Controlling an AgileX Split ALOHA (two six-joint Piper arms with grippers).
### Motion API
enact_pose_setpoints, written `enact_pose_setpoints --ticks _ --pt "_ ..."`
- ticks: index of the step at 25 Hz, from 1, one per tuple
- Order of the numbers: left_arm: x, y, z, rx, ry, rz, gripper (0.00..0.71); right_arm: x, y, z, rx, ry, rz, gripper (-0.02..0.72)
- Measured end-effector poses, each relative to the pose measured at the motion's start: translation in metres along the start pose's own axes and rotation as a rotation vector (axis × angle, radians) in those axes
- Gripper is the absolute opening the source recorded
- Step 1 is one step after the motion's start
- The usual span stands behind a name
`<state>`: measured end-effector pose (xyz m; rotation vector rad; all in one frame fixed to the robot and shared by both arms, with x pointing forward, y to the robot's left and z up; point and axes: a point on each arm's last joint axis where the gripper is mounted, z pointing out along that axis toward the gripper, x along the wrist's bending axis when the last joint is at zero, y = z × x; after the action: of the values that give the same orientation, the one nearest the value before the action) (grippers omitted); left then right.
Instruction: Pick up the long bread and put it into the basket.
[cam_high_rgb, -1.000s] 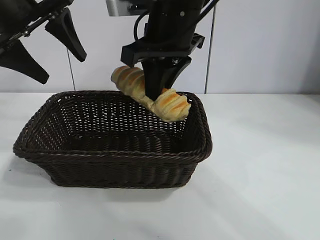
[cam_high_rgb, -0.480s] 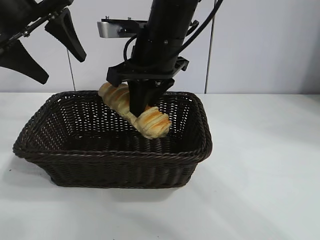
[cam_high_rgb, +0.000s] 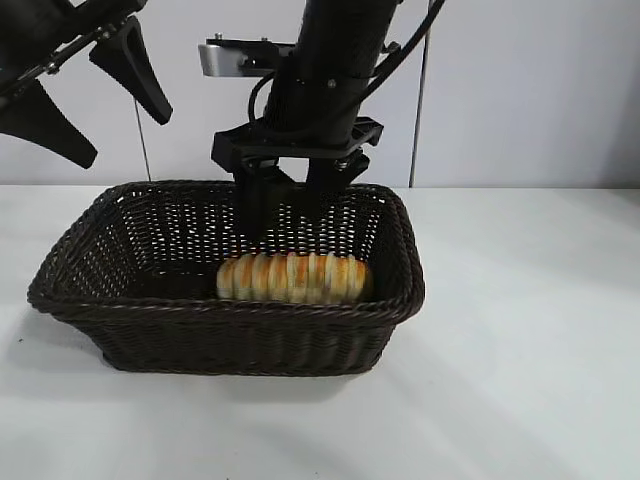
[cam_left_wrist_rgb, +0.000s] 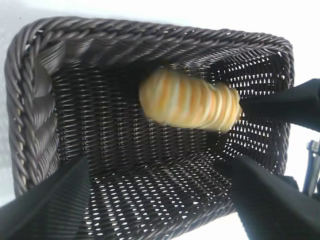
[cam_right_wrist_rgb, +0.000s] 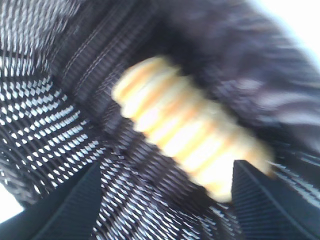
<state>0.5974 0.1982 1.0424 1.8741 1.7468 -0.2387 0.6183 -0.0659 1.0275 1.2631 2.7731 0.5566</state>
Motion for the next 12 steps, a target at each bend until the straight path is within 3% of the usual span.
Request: enact_pose_setpoints --ticks 5,12 --pt "0.000 0.000 0.000 0.000 0.000 0.000 0.564 -0.028 -0.007 -0.032 -0.038 0.004 0.094 0.527" --pt "0.000 0.000 0.000 0.001 0.000 0.000 0.564 -0.067 -0.020 -0.066 -0.114 0.047 0.306 0.527"
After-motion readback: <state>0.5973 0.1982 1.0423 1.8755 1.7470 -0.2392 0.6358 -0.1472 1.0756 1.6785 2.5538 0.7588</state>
